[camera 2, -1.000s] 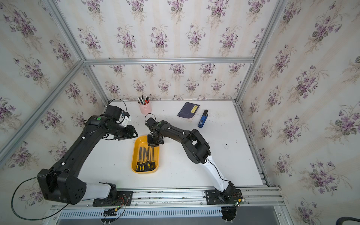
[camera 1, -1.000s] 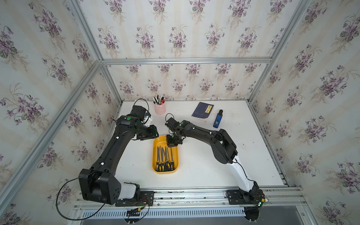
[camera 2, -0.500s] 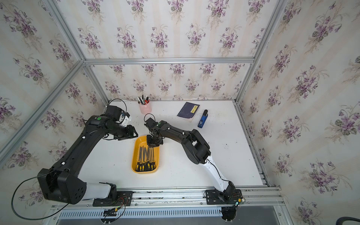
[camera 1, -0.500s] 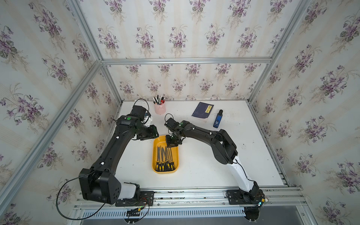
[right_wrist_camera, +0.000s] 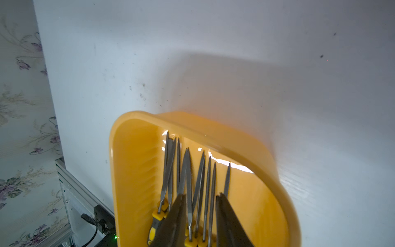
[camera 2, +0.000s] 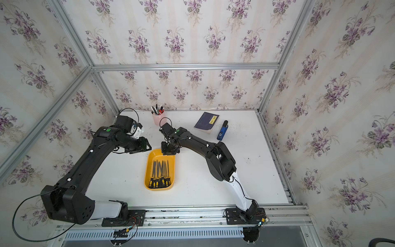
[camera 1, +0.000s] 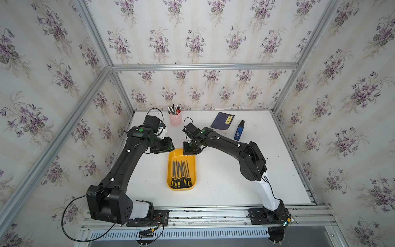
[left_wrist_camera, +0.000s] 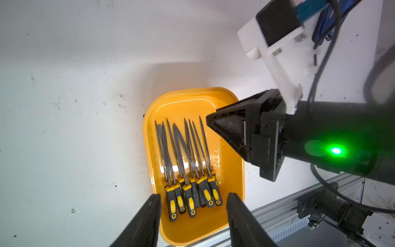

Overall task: Put the file tool into the storage box
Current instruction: Reset both arms

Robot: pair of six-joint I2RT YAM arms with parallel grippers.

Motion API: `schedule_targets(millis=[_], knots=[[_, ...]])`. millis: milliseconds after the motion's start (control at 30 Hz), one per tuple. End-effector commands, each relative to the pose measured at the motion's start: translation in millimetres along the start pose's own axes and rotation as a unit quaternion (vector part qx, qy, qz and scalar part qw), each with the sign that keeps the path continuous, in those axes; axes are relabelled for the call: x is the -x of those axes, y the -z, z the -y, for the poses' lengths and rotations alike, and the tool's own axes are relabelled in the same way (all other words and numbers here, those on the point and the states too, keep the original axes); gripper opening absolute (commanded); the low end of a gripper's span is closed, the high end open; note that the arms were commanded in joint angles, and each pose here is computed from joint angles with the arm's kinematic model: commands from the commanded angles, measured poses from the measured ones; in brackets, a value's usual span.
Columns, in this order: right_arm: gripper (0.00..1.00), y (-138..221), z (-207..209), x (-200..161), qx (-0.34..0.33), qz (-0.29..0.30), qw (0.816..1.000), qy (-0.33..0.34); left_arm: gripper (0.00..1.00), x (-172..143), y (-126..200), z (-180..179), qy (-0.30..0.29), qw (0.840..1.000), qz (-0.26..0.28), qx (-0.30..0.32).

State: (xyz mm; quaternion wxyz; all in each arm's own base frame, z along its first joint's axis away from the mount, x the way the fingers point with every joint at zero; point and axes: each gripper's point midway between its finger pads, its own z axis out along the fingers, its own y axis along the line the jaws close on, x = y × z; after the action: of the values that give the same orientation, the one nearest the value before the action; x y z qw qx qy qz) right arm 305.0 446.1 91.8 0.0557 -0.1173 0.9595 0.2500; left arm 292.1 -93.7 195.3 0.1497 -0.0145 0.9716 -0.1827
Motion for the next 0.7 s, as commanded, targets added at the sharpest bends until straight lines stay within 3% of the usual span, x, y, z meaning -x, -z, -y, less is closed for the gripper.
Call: schedule_targets(millis=[0,100,233,333,367,400,433,467,500,567,667], knots=[[0.32,19,-15,11,0.018,0.026,0.999,0.010,0.54,6,11,14,-0.004,0.999,0.022,-0.031],[0.34,46,-32,21,0.041,0.061,0.997,0.024,0.54,17,33,33,-0.016,0.995,0.063,-0.069],[0.36,115,-38,43,0.047,0.153,0.986,0.042,0.54,33,58,56,-0.016,0.988,0.103,-0.115],[0.52,178,-4,56,-0.012,0.246,0.968,0.046,0.59,54,80,62,0.000,0.978,0.168,-0.123],[0.59,205,13,58,-0.038,0.283,0.957,0.043,0.61,63,91,61,0.004,0.972,0.204,-0.115],[0.67,228,31,58,-0.063,0.315,0.946,0.039,0.73,70,102,56,0.008,0.966,0.240,-0.098],[0.76,251,56,56,-0.091,0.346,0.933,0.031,0.96,77,116,45,0.015,0.958,0.281,-0.064],[0.94,274,83,52,-0.119,0.377,0.918,0.017,1.00,83,128,34,0.018,0.947,0.318,-0.029],[1.00,292,108,48,-0.139,0.401,0.905,-0.001,1.00,88,138,23,0.021,0.937,0.347,0.002],[1.00,331,158,34,-0.174,0.460,0.871,-0.022,1.00,90,158,-10,0.035,0.914,0.393,0.095],[1.00,381,238,3,-0.250,0.546,0.794,-0.092,1.00,80,173,-64,0.064,0.871,0.430,0.230]])
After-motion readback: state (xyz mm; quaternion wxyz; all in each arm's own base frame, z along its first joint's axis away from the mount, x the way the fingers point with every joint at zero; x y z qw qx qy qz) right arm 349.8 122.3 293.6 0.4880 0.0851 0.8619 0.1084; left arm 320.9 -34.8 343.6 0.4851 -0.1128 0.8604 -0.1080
